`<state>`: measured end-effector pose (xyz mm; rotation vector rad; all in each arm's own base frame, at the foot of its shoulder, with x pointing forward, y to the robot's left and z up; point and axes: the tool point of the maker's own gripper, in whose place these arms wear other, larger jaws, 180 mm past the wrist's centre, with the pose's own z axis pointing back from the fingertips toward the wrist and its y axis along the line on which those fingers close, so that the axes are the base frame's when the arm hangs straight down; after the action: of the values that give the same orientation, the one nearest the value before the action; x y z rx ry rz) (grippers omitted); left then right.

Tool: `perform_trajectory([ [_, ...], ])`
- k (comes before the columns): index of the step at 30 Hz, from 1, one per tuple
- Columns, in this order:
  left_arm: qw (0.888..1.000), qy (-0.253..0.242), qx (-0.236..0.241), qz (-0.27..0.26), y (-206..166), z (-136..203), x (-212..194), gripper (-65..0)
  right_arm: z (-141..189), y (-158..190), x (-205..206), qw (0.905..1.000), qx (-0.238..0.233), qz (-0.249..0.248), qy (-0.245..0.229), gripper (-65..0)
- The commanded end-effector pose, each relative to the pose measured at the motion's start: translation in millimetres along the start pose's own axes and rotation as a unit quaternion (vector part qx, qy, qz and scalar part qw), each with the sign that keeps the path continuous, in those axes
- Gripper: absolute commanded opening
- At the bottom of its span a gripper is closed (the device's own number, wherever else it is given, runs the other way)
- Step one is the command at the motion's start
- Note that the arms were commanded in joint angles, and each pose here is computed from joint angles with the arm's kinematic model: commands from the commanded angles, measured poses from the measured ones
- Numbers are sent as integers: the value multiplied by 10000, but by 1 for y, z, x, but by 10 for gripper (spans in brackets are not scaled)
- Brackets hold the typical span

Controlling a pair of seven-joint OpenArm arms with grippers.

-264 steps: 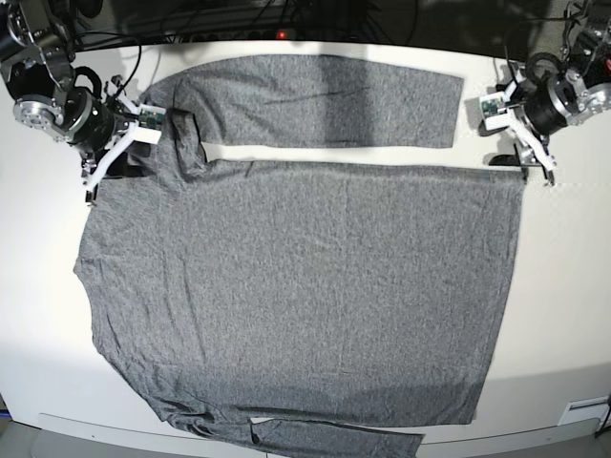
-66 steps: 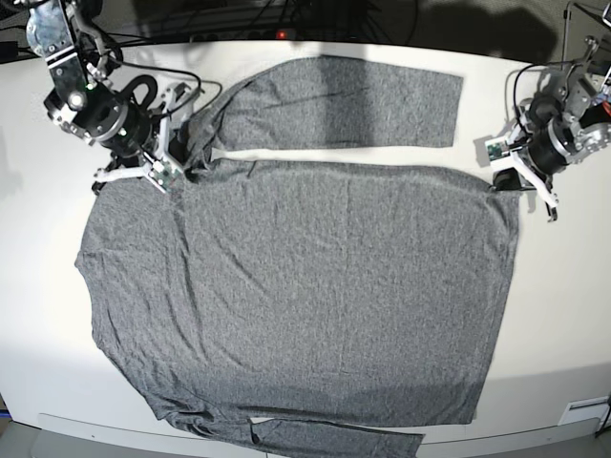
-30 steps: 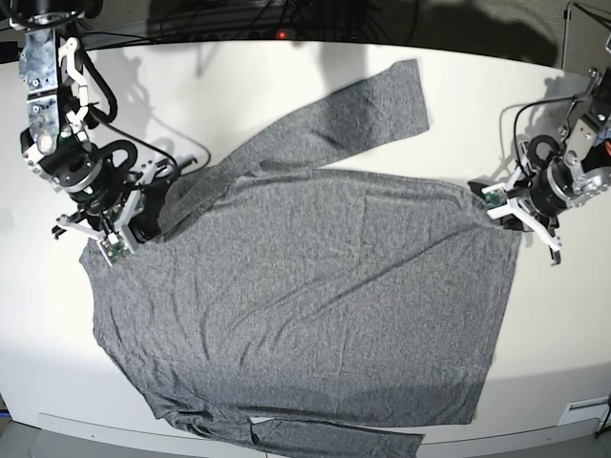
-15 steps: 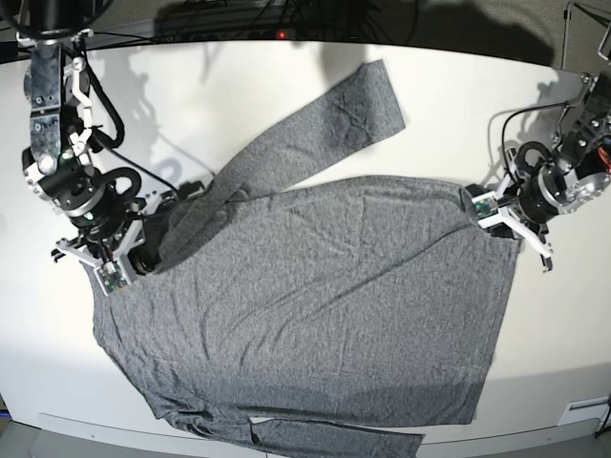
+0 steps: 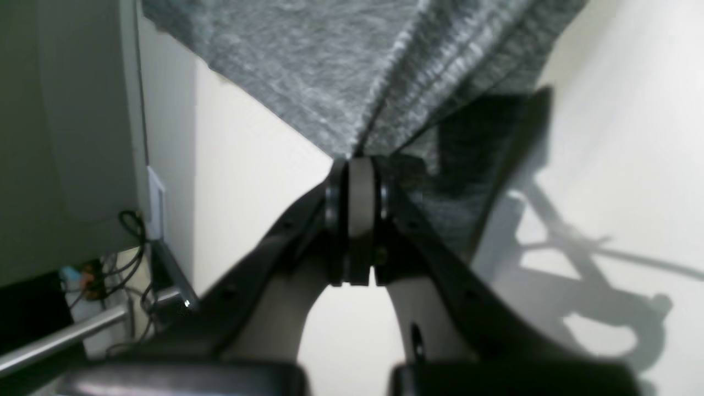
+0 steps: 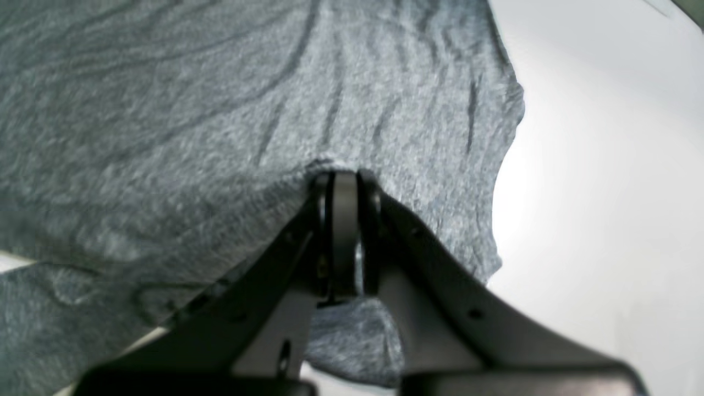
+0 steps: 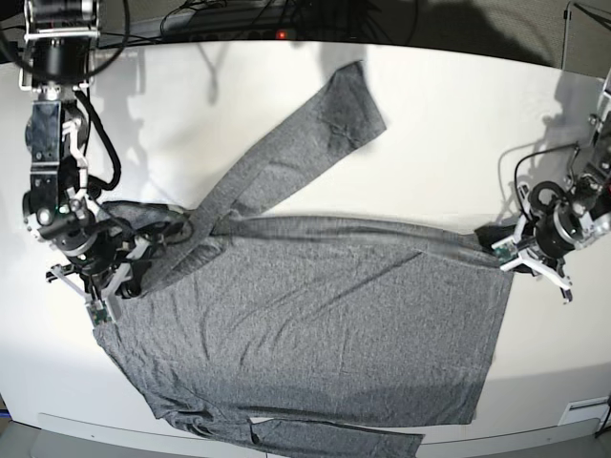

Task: Fold the T-shirt properly
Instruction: 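Drag the shirt body with both grippers, swinging the sleeve outward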

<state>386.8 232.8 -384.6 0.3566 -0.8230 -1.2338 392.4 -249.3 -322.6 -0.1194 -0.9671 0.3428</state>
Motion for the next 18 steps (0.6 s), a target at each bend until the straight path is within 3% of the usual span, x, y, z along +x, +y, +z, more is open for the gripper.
perform_trajectory([
  [1, 9996, -129, 262, 25, 24, 3, 4, -650, -1, -14, 20, 9995, -138, -8, -268, -650],
  [9, 9964, -724, 225, 390, 16, -19, 38, -650, -28, -36, 16, 9989, -220, -404, -77, -650],
  [18, 9918, -738, 749, 727, 44, -39, 52, -650, -36, -42, 7, 9983, -254, -526, -26, -650],
])
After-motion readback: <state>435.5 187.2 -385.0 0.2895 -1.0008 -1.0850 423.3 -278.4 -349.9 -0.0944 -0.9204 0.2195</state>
